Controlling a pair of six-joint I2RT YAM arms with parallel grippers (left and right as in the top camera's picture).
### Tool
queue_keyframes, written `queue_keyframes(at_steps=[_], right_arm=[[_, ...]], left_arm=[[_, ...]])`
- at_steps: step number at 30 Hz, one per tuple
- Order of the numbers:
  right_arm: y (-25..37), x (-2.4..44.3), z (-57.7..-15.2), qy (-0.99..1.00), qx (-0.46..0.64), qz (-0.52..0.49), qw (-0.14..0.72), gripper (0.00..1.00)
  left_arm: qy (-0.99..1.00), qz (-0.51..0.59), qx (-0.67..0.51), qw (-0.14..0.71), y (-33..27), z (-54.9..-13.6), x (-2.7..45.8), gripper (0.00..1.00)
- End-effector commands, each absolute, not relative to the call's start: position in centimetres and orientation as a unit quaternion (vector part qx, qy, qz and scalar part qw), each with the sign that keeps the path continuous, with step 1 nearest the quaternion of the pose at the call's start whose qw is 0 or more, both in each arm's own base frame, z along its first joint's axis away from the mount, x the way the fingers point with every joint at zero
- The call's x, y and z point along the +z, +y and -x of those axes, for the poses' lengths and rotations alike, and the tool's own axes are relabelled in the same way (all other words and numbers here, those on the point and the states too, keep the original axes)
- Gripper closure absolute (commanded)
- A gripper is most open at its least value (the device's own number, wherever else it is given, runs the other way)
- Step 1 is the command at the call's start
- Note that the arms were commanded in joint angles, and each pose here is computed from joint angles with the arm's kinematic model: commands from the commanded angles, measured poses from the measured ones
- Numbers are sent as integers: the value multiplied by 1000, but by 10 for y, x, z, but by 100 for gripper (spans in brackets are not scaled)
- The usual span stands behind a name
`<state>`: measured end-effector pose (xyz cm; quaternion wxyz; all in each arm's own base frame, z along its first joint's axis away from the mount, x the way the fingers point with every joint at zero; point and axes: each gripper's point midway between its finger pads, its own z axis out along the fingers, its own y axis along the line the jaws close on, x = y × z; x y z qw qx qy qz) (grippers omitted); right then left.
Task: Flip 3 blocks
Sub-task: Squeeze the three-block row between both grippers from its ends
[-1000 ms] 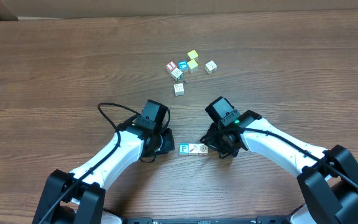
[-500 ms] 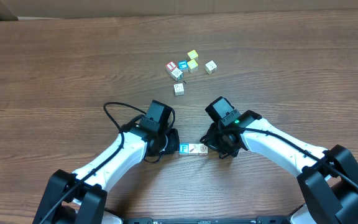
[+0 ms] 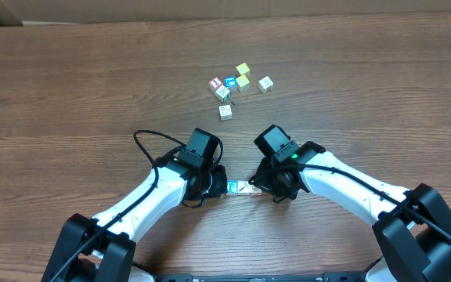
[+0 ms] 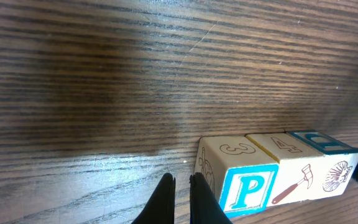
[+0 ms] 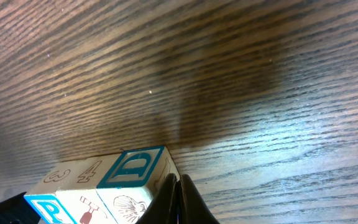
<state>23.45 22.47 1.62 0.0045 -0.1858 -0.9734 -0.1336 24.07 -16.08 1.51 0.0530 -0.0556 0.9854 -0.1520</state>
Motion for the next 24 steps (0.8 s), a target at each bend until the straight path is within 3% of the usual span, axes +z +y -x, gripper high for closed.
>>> queue_keyframes(at_steps=[1, 24], right_arm=[[226, 13, -232, -974, -132, 186, 9, 96], [228, 14, -235, -973, -139, 185, 4, 96]], left_arm=[[985, 58, -159, 43, -164, -236, 13, 96], [985, 57, -158, 28, -170, -241, 6, 96]])
